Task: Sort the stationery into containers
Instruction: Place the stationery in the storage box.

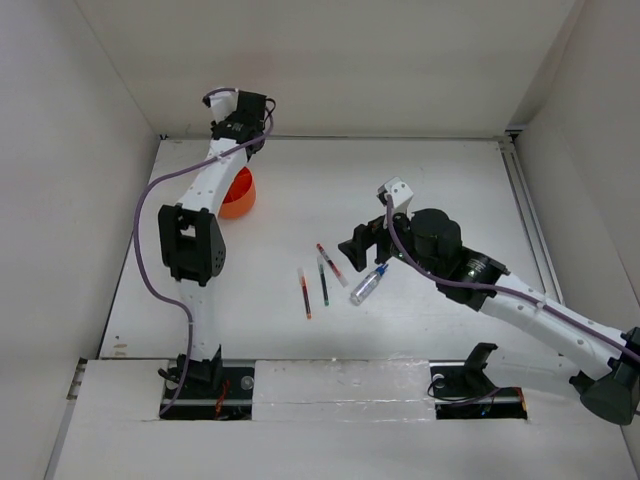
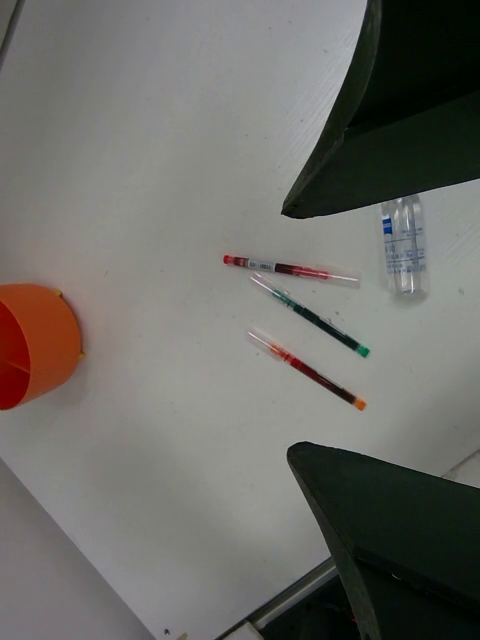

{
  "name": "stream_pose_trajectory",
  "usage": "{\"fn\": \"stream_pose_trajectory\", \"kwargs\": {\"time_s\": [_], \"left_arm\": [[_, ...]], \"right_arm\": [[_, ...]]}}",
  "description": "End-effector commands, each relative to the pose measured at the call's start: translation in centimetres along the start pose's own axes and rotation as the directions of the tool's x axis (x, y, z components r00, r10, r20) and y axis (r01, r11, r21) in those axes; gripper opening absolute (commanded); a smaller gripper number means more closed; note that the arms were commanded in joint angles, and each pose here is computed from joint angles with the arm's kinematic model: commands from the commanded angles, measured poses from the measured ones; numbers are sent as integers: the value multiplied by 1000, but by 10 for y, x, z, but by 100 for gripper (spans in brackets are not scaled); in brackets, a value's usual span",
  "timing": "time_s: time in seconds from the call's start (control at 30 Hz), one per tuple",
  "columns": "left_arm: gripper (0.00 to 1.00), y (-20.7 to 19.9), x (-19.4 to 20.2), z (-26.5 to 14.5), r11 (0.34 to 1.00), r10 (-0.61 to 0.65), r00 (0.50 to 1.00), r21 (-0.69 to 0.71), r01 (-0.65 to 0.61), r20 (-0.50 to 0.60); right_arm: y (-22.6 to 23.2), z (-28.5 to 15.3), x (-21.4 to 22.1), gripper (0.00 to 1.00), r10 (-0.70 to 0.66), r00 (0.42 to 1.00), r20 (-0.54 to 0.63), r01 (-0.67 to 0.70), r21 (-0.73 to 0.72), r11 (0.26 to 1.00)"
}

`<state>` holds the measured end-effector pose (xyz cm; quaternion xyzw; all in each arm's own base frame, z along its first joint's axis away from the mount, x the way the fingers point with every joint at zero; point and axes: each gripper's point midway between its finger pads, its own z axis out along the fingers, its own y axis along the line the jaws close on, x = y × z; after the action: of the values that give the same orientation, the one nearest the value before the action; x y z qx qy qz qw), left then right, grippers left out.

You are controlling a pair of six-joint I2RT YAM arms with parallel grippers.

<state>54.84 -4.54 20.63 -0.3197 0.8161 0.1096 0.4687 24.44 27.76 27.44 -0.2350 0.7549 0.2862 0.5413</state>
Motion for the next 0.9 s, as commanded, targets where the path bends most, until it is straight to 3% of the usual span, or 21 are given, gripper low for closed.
{"fn": "stream_pose_trajectory", "kwargs": {"time_s": [0.0,0.87], "left_arm": [[0,-1,-1,-2,1000,16,1000,-5,-16,8],[1,20,44,31,984,100,994,-143,-105,-37]], "right_arm": [[7,3,-4,100,2,1000,24,-2,-29,1000],[7,2,-5,100,3,999,33,-2,-31,1000]]}}
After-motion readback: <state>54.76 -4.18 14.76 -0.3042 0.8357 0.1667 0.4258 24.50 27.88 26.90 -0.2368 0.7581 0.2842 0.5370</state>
